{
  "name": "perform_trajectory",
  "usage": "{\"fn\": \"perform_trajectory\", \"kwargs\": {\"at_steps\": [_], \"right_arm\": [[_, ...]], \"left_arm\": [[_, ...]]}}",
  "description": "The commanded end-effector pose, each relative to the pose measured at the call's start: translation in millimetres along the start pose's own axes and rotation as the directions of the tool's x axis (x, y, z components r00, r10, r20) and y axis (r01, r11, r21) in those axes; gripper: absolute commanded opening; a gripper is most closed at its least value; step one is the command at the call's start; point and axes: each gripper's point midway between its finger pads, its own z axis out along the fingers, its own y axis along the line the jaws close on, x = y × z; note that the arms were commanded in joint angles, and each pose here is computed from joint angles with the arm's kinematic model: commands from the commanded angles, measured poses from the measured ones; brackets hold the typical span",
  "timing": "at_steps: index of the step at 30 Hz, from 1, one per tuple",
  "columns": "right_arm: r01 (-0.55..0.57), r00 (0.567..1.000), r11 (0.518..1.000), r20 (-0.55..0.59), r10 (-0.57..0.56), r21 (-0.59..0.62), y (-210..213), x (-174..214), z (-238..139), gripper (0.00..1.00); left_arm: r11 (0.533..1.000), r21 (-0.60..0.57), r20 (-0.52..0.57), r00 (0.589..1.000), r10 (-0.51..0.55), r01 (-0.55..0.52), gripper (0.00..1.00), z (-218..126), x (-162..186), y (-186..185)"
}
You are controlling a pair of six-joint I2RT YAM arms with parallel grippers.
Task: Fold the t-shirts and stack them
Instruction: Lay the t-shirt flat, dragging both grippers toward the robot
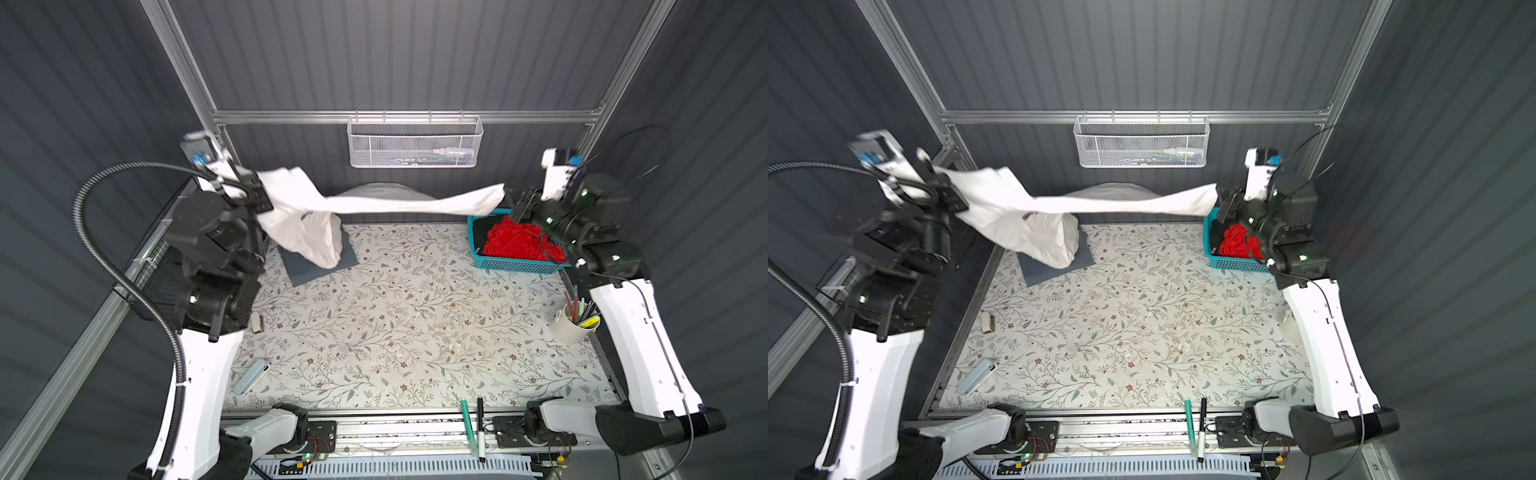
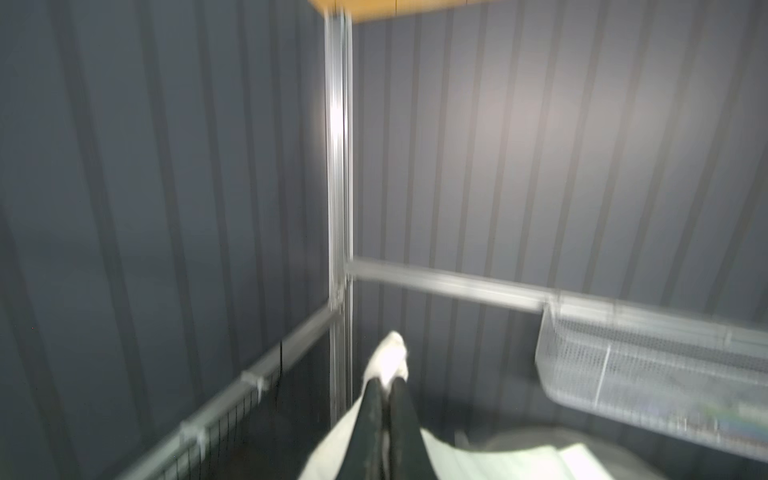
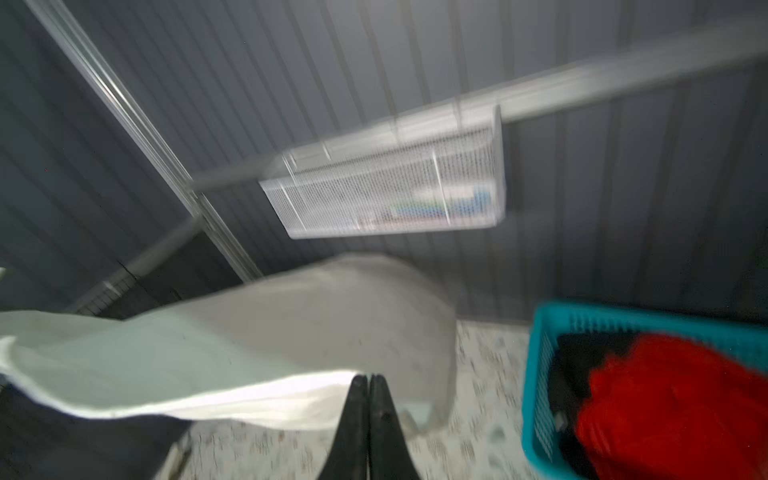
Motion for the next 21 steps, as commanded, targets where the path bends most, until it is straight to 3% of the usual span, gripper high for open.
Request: {"fn": "perform_trajectory", "kwargs": {"at_steps": [1,3,5,8,13,14,19,21], "right_arm": [[-0.068,0.986,0.986,-0.143,0.09,0.153,-59,108,22,0.0],[-0.074,0.964,0.973,-0.235,0.126,0.218,-81,162,20,0.0],[-0.09,0.929,0.951,-0.318,0.188,0.296,-98,207,9,0.0],[-0.136,0.893,0.9,-0.343,0.292,0.414,-119,247,-7,0.0],[-0.182,0.84,0.801,-0.333,0.428,0.571,-143,292,-30,0.0],[-0.185,0.827,0.777,-0.331,0.454,0.602,-148,300,-35,0.0],[-0.159,0.776,0.658,-0.319,0.544,0.736,-164,327,-66,0.0],[-0.18,0.782,0.624,-0.274,0.56,0.76,-167,329,-77,0.0]], "left_arm": [[0.995,-0.012,-0.441,0.893,-0.097,0.102,0.0,-10,192,-12],[0.986,-0.068,-0.599,0.784,-0.164,0.154,0.0,-43,272,-3],[0.97,-0.109,-0.685,0.69,-0.232,0.218,0.0,-77,323,4],[0.953,-0.146,-0.778,0.564,-0.276,0.266,0.0,-113,373,6],[0.943,-0.226,-0.886,0.352,-0.303,0.243,0.0,-153,427,7],[0.941,-0.24,-0.895,0.321,-0.309,0.238,0.0,-159,434,7],[0.95,-0.25,-0.922,0.253,-0.293,0.187,0.0,-180,447,-3],[0.945,-0.263,-0.922,0.239,-0.306,0.194,0.0,-188,453,-5]]}}
